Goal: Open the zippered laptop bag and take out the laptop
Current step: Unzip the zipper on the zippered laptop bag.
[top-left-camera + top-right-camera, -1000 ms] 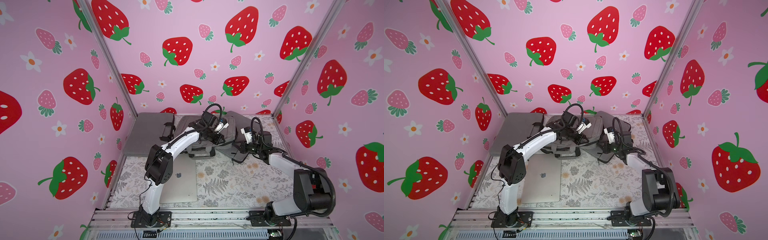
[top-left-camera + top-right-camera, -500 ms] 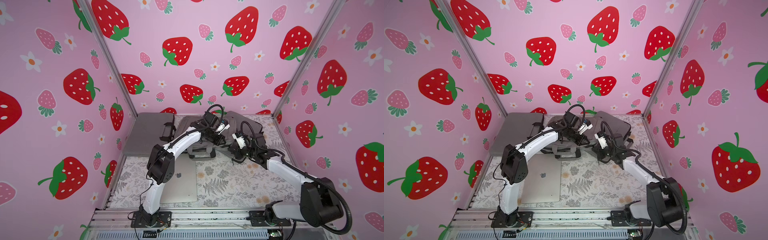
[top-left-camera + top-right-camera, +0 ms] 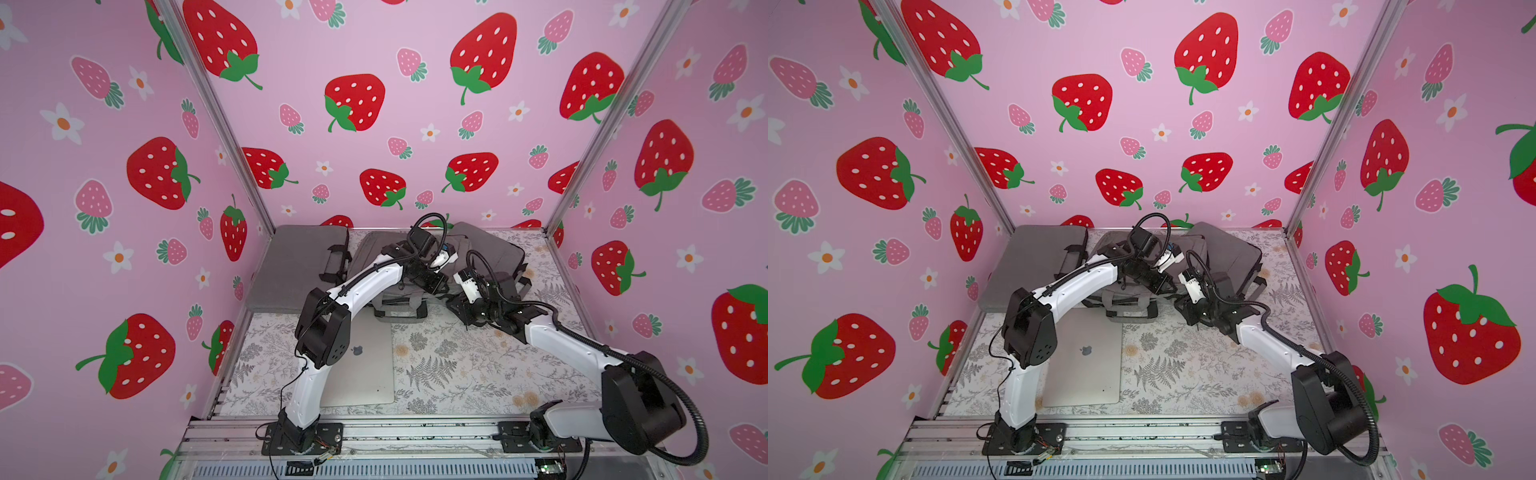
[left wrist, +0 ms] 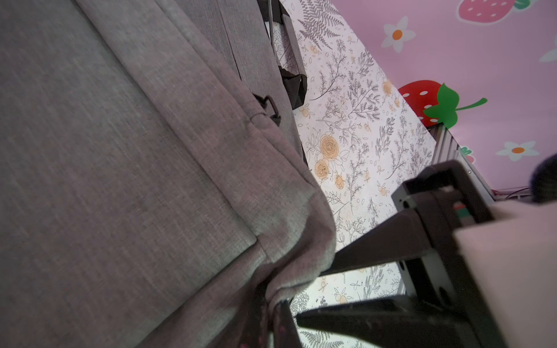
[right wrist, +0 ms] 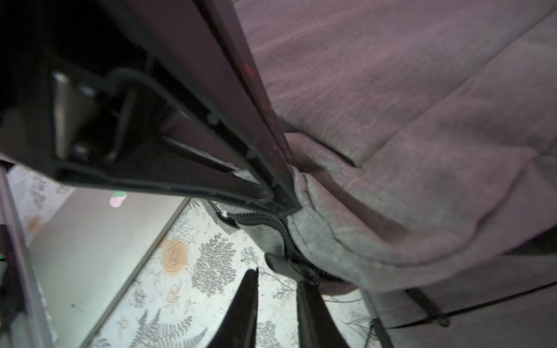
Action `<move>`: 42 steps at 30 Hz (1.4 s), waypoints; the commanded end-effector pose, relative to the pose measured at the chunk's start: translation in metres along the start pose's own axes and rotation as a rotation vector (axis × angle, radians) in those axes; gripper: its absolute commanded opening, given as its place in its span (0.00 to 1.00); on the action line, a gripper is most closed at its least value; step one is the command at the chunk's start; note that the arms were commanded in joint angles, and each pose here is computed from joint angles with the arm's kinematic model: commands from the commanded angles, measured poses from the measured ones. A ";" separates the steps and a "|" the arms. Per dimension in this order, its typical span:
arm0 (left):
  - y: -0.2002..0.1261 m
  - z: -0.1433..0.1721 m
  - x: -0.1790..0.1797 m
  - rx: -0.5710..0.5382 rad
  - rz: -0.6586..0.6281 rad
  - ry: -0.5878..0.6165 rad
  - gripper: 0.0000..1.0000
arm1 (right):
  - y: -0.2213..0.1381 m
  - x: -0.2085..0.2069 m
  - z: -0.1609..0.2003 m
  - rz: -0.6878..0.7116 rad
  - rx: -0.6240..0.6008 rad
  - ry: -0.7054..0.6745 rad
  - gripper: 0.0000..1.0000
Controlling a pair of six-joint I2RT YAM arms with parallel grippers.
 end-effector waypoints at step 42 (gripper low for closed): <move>-0.007 -0.001 -0.021 -0.054 -0.207 0.118 0.26 | -0.017 -0.069 -0.041 -0.267 -0.251 0.878 0.05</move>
Point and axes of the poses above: each gripper's point midway between its finger pads, its own y axis out along the fingers, its own x axis along the line the jaws close on, z = x × y, the point moved 7 cm from there along -y, back along the fingers, and after that the axes turned 8 degrees about -y, right-handed, at the moved point
